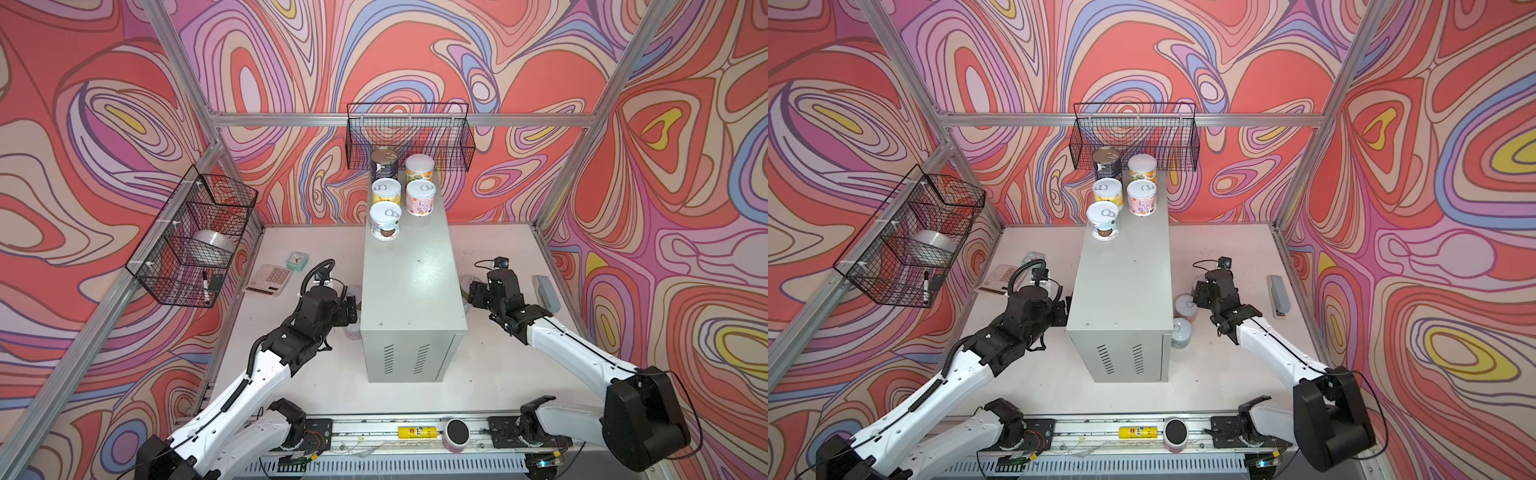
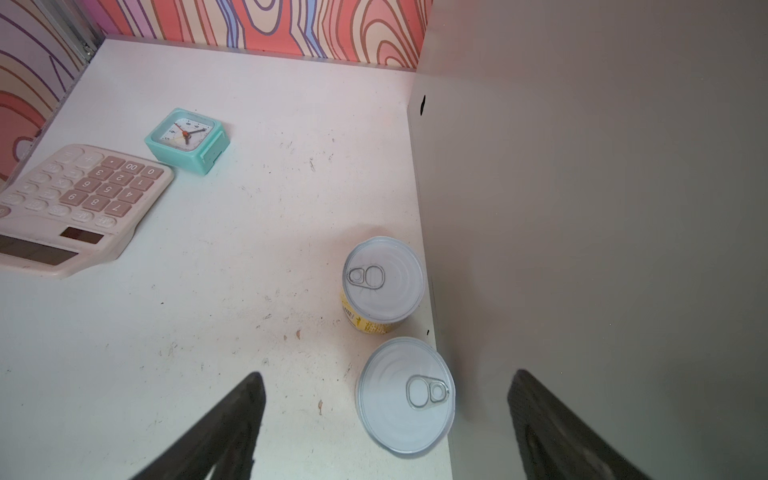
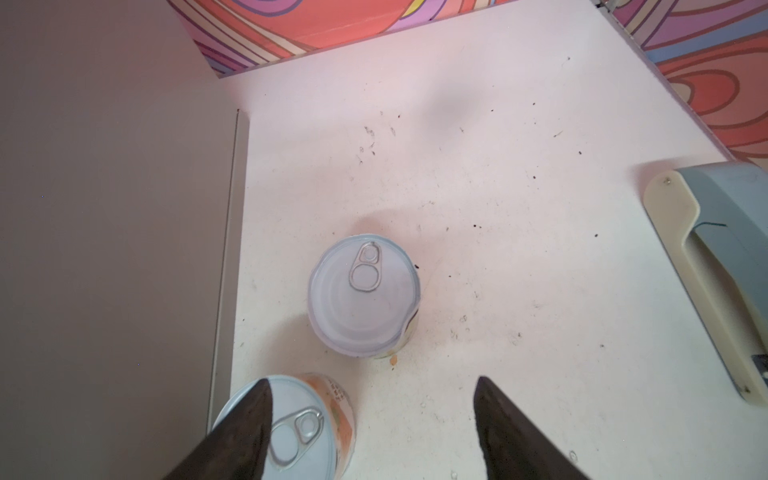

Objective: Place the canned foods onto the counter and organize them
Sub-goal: 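Lower the right gripper onto a white-lidded can while the left hovers over its cans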

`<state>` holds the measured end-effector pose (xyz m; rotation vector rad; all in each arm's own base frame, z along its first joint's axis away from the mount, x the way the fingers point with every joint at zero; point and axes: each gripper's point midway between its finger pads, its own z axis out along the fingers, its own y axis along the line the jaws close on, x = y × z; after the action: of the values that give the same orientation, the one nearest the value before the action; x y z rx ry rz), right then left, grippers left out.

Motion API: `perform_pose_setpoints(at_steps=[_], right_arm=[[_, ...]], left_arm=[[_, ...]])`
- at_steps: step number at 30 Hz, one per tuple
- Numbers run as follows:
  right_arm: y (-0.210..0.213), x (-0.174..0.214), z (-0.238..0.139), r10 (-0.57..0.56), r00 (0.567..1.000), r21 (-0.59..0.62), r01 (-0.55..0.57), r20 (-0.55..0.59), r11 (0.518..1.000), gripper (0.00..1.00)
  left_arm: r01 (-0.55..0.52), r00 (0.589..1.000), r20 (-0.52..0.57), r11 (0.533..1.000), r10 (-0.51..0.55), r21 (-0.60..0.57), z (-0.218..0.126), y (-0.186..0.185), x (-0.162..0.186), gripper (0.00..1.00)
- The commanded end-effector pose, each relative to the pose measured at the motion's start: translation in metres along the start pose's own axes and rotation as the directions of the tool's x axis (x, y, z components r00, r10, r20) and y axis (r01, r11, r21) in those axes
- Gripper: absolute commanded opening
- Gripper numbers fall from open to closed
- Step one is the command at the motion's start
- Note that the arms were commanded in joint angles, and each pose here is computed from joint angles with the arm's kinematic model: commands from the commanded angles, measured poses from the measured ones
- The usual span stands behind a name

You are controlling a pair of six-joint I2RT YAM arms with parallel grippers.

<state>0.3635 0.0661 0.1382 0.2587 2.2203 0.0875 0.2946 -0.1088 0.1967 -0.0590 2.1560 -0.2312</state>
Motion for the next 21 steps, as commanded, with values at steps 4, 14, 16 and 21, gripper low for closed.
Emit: perform_pose_setpoints(at_steps=[4,14,16,21], right_arm=[[0.012,-0.01,0.01,0.04,0.999,-0.058,-0.038,0.037,0.998,0.8],[0.014,0.003,0.043,0.049,0.998,-0.022,-0.049,-0.026,0.999,0.81],[0.014,0.007,0.046,0.057,0.998,-0.024,-0.058,-0.033,0.998,0.81],[0.014,0.021,0.065,0.092,0.993,-0.035,-0.094,-0.078,0.995,0.82]], left_arm=[[0.03,0.998,0.055,0.999,-0.032,0.045,0.004,-0.005,-0.008,0.93],[0.036,0.998,0.052,0.998,-0.039,0.054,0.01,-0.004,-0.011,0.92],[0.031,0.998,0.054,0.999,-0.033,0.038,0.009,-0.001,-0.011,0.92],[0.033,0.998,0.057,0.999,-0.034,0.017,0.009,0.005,-0.01,0.92]])
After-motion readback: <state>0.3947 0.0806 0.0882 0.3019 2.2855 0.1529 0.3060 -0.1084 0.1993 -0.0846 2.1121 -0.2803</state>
